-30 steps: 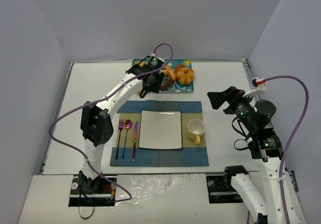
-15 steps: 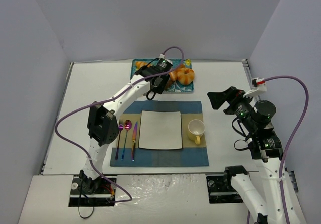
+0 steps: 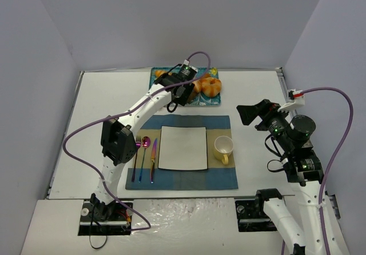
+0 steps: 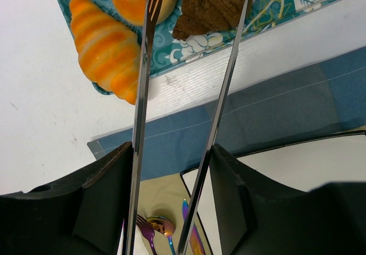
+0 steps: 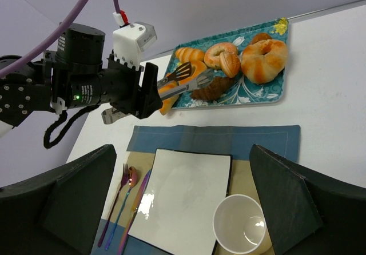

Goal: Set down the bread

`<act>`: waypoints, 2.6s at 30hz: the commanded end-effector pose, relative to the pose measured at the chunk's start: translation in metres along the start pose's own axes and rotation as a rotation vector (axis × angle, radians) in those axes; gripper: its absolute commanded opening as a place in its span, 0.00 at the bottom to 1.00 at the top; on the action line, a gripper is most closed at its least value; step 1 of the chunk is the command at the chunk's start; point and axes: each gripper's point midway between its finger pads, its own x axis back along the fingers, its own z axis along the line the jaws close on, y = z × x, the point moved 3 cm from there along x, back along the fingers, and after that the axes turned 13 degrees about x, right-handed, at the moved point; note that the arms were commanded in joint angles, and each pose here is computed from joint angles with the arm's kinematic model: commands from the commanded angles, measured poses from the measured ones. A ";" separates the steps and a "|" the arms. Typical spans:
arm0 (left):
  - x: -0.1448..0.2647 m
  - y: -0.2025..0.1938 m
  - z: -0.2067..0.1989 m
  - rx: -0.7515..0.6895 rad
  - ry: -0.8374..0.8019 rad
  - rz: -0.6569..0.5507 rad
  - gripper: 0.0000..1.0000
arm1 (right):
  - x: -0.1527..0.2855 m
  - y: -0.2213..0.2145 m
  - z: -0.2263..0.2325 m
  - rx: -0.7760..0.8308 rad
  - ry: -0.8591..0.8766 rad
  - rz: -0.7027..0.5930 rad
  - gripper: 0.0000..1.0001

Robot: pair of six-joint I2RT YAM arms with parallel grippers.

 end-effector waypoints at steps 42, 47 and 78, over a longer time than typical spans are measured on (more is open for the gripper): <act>-0.007 0.005 -0.004 -0.104 0.065 0.002 0.32 | 0.002 0.021 0.007 0.028 0.030 -0.084 1.00; 0.002 0.008 -0.001 -0.096 0.067 -0.010 0.26 | 0.002 0.021 0.008 0.025 0.032 -0.085 1.00; 0.063 0.029 0.012 -0.050 0.024 -0.087 0.12 | -0.003 0.022 0.007 0.026 0.032 -0.076 1.00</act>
